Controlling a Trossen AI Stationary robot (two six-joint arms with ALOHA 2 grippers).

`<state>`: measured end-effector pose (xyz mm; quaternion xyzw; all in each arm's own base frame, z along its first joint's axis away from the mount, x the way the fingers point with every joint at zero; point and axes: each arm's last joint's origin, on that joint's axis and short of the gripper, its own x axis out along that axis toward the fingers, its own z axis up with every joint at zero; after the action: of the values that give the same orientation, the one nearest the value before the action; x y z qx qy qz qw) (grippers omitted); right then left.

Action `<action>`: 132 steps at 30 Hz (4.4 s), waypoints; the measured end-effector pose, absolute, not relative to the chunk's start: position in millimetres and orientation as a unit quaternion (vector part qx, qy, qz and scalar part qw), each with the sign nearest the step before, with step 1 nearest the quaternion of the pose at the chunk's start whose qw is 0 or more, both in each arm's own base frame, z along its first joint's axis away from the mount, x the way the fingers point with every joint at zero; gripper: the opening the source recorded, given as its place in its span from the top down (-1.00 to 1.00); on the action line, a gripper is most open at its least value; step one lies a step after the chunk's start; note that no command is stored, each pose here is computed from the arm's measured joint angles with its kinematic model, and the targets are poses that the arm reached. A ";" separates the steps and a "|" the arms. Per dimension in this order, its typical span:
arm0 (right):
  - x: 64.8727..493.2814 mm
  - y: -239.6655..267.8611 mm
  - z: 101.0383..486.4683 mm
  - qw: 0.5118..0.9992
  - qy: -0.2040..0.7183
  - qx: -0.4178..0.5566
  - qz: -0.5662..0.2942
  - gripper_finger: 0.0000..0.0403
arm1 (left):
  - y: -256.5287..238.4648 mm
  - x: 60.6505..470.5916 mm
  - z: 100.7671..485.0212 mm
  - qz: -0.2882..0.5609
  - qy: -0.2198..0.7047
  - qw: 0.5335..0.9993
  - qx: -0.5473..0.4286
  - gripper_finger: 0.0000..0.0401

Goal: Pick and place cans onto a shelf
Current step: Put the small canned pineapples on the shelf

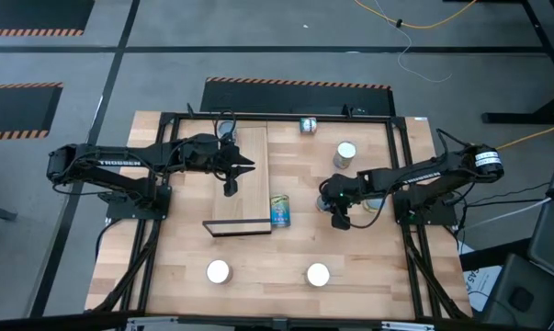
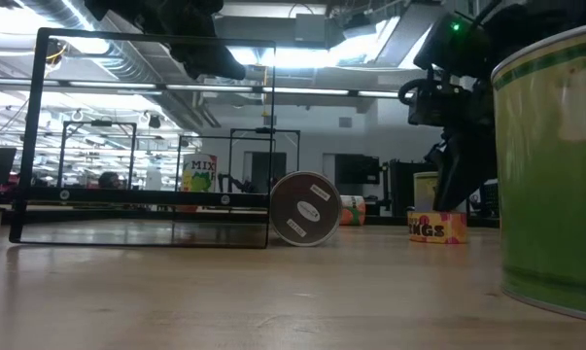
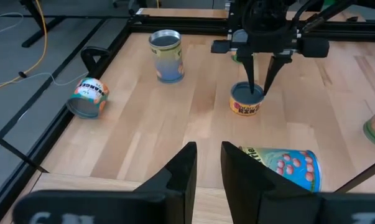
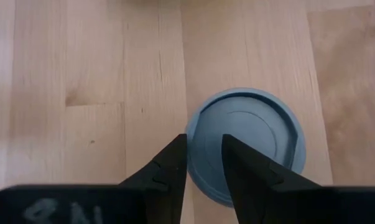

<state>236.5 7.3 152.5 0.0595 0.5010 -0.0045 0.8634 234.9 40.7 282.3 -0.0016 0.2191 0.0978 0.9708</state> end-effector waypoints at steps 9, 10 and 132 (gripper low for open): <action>240.3 7.8 154.7 0.874 0.481 0.064 0.004 0.48 | 40.7 234.9 282.4 0.098 0.219 0.971 -0.002 0.67; 240.9 8.1 155.1 0.876 0.478 0.066 0.008 0.48 | 40.7 234.9 282.4 0.098 0.219 0.971 -0.002 0.67; 445.0 -19.3 193.7 0.884 0.339 -0.186 0.263 0.92 | 33.3 182.7 323.4 0.123 0.136 0.983 0.011 0.67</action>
<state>445.0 -19.3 193.7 -0.1865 0.3394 0.2631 0.8836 182.7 33.3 323.4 0.0112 0.1362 0.1234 0.9829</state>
